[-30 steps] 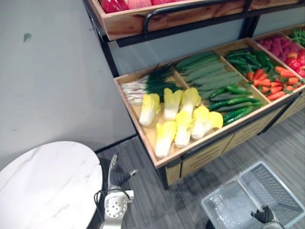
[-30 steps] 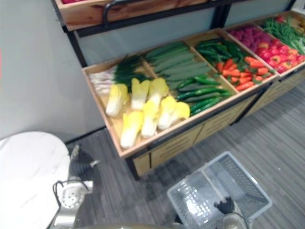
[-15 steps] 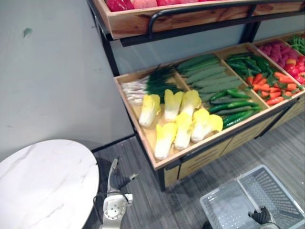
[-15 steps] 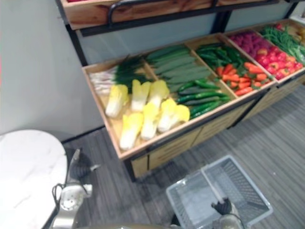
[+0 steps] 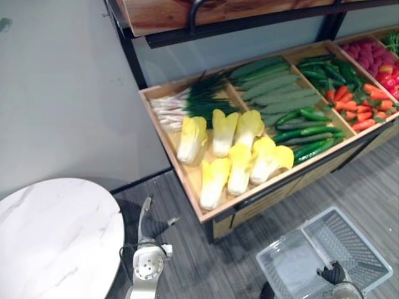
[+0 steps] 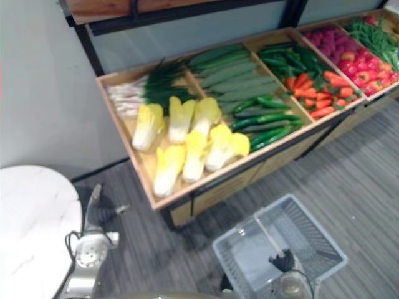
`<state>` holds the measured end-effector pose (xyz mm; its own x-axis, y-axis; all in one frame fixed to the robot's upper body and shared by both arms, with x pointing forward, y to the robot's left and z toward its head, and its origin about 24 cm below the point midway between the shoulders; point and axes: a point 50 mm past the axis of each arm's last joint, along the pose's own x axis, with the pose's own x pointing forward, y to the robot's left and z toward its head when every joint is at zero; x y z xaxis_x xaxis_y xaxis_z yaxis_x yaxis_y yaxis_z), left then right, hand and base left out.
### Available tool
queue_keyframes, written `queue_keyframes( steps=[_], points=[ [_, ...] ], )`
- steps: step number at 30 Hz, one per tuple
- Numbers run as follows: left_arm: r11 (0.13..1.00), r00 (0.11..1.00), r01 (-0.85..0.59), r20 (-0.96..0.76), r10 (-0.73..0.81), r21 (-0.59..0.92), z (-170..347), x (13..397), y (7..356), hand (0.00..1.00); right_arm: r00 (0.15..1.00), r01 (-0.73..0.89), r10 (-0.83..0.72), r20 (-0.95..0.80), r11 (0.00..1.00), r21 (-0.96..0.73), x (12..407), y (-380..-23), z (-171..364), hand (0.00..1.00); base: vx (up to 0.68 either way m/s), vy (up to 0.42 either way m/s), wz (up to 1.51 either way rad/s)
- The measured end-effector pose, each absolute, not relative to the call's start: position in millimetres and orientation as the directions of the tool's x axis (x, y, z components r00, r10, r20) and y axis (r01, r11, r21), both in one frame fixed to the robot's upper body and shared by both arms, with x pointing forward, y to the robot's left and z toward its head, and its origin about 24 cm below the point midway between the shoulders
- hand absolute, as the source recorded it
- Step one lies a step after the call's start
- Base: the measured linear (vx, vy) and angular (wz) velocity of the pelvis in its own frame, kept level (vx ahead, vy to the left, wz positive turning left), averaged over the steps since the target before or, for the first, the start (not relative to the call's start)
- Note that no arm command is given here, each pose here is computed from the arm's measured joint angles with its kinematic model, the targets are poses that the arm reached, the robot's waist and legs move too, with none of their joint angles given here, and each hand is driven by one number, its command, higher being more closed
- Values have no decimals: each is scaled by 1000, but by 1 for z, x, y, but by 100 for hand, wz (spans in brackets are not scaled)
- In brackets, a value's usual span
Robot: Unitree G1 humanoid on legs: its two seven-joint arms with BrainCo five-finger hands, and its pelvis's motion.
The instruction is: Pick vegetable in the basket
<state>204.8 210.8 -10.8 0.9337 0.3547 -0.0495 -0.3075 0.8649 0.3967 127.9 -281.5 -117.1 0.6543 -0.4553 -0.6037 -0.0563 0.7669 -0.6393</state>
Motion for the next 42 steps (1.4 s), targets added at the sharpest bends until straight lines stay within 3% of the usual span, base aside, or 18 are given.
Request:
queue_keyframes(
  steps=[9, 23, 42],
  points=[
    [834, 938, -333, 62, 342, 439, 10, 210, 206, 0, 683, -72, -428, -592, 767, -637, 140, -275, -115, 100, -19, -13, -9],
    [834, 931, -313, -28, 364, 454, -9, 217, 203, 0, 688, -84, -417, -594, 767, -636, 142, -272, -116, 100, -40, -43, -14],
    [826, 906, -408, 64, 418, 389, 12, 249, 197, 0, 671, -134, -405, -621, 757, -639, 135, -269, -120, 100, 6, -23, -7]
  ],
)
